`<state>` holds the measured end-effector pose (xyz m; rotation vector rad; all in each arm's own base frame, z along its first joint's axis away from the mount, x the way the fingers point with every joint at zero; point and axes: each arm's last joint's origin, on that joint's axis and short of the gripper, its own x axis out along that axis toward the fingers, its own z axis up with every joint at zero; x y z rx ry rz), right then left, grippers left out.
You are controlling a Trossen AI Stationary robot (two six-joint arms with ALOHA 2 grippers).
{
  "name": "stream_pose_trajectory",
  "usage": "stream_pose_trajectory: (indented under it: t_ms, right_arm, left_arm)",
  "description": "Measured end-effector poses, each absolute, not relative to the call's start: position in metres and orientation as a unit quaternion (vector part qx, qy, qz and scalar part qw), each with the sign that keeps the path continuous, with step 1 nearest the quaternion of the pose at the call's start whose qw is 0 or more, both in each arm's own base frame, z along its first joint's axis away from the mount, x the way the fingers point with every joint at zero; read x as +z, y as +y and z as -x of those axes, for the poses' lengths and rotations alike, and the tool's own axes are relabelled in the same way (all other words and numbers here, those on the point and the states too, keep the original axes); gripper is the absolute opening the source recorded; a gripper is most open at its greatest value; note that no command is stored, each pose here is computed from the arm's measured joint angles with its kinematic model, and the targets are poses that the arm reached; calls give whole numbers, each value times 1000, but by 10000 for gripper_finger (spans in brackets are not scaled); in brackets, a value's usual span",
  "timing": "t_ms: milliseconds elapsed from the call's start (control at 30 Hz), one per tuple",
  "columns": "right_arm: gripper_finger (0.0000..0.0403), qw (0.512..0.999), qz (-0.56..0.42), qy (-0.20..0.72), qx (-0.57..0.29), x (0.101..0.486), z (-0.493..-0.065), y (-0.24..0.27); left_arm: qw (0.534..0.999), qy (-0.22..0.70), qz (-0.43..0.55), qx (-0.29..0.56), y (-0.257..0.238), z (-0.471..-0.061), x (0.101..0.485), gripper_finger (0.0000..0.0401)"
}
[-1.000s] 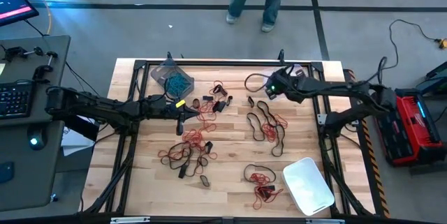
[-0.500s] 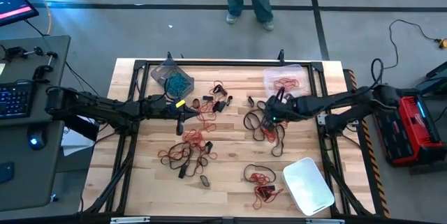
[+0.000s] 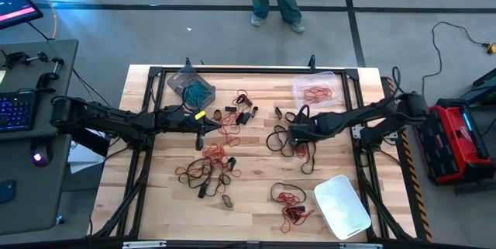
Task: Sort rubber bands into baskets
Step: Put the red rubber band into the transparent bin
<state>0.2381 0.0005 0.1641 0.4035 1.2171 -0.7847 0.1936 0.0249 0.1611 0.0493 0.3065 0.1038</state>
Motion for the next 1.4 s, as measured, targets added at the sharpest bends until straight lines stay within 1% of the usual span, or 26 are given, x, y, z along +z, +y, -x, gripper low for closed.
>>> stream_pose_trajectory:
  t_ms: [233, 833, 1400]
  right_arm:
    - [28, 715, -192, 563, -367, 155, -240, 1]
    - [28, 708, -192, 572, -367, 155, -238, 1]
    - [28, 711, -182, 577, -358, 155, -238, 2]
  left_arm:
    - [987, 153, -25, 52, 25, -194, 161, 0]
    - [987, 153, -21, 52, 25, -194, 161, 0]
    - [987, 153, -20, 52, 25, -194, 161, 0]
